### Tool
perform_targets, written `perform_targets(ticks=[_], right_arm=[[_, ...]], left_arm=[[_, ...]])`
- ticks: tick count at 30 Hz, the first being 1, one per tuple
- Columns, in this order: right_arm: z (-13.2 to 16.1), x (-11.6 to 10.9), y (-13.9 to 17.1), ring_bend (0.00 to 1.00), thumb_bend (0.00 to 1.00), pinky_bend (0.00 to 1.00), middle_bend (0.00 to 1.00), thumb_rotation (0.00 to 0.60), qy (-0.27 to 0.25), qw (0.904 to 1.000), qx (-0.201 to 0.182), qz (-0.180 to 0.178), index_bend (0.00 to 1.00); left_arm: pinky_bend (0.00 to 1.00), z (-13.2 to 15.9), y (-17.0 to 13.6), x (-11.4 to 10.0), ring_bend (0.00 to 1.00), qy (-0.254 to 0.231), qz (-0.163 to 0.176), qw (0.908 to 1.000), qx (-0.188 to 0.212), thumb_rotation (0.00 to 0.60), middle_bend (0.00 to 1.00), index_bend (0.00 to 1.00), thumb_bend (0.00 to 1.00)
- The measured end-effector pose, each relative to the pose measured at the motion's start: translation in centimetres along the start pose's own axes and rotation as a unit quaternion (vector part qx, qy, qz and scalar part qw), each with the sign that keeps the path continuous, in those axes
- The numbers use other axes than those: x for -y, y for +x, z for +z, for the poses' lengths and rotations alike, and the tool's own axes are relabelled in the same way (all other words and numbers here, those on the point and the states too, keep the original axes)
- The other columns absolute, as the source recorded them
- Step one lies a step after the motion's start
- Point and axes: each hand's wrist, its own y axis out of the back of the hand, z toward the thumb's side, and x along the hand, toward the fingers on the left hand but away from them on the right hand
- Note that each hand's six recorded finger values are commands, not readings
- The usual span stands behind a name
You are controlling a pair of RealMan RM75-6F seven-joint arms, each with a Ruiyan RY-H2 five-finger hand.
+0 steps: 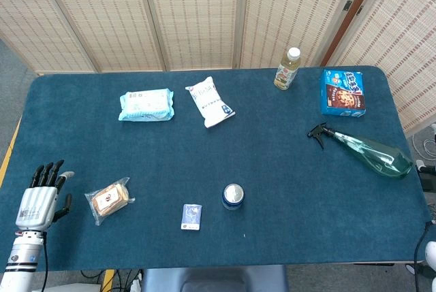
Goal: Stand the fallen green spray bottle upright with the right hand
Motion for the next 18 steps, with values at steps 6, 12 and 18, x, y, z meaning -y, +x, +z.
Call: perform_targets(ticks=[6,12,18], right_arm=[[0.5,-1.1,0.2,0.0,0.18,0.1,0.09,0.6,-0.015,0.9994,-0.018,-0.028,0.02],[1.5,-2.0,0.8,0.0,0.18,0.1,0.09,0.6,0.002,0.9976,-0.044,-0.053,0.02],[4.7,-1.0,1.6,0.07,0.19,0.16,0.19,0.6,0.0,0.9961,-0.074,-0.048,0.07]], left_arm=[[0.0,0.4,-0.2,-0.6,0.0,0.004,0.005,0.9999,0.01,0.6,0.07,0.22,0.5],[0.0,0.5,-0.8,-1.1,0.0,-0.002,0.015,0.9996,0.023,0.6,0.07,0.22,0.5],[0.0,-0.5,-1.8,-1.0,0.0,-0.012,0.016,0.9996,0.022,0.6,0.07,0.22,0.51]])
